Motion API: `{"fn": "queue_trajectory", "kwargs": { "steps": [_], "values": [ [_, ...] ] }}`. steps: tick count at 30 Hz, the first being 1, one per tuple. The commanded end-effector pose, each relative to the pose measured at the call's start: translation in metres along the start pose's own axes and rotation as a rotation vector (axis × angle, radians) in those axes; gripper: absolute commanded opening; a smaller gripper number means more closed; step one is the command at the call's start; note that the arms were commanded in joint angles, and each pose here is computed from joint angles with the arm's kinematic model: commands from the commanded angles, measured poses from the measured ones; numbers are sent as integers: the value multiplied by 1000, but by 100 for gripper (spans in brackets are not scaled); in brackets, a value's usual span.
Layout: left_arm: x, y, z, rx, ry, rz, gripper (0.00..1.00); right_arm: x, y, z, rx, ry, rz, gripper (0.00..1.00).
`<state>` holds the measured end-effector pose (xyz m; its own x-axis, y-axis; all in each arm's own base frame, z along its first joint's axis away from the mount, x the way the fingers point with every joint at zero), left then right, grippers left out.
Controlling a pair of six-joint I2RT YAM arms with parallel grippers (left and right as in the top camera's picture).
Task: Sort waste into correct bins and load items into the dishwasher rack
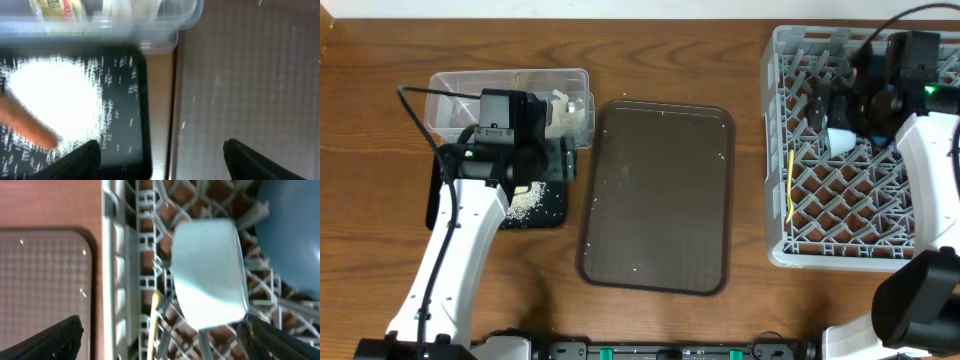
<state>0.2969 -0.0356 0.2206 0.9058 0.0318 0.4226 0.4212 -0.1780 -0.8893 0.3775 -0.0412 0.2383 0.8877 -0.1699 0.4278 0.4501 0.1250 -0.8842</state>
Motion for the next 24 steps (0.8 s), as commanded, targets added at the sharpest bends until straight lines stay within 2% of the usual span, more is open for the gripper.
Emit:
{"fn": "queue_trajectory", "kwargs": {
  "steps": [1, 5, 10, 14, 23, 24],
  "values": [
    [-6, -13, 0, 17, 28, 32, 81, -6, -2, -5, 5, 1, 39, 99],
    [-18, -23, 0, 25, 24, 63, 81, -14, -1, -5, 1, 11, 84, 99],
    [-31, -40, 5, 88, 24, -29, 81, -20, -3, -3, 3, 3, 56, 99],
    [-46, -58, 10, 141, -10, -128, 81, -30, -17, 1, 1, -9, -35, 99],
    [-80, -94, 9, 124, -44, -305, 81, -72, -61, -3, -104, -12, -343, 99],
    [-82, -96, 9, 123, -43, -317, 90, -78, -65, -5, -125, 4, -371, 99]
  ]
}}
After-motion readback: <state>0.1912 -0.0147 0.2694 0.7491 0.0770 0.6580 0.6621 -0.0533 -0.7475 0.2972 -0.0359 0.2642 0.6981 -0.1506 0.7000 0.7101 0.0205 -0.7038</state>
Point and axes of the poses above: each gripper's point midway between its finger pads, its own y axis out along the fingers, its own z axis along the line the jaws close on, x = y × z, the point moved 8 cm from there along -y, back along the fingers, and after that the axes turned 1 degree about y, right-handed, at the moved point
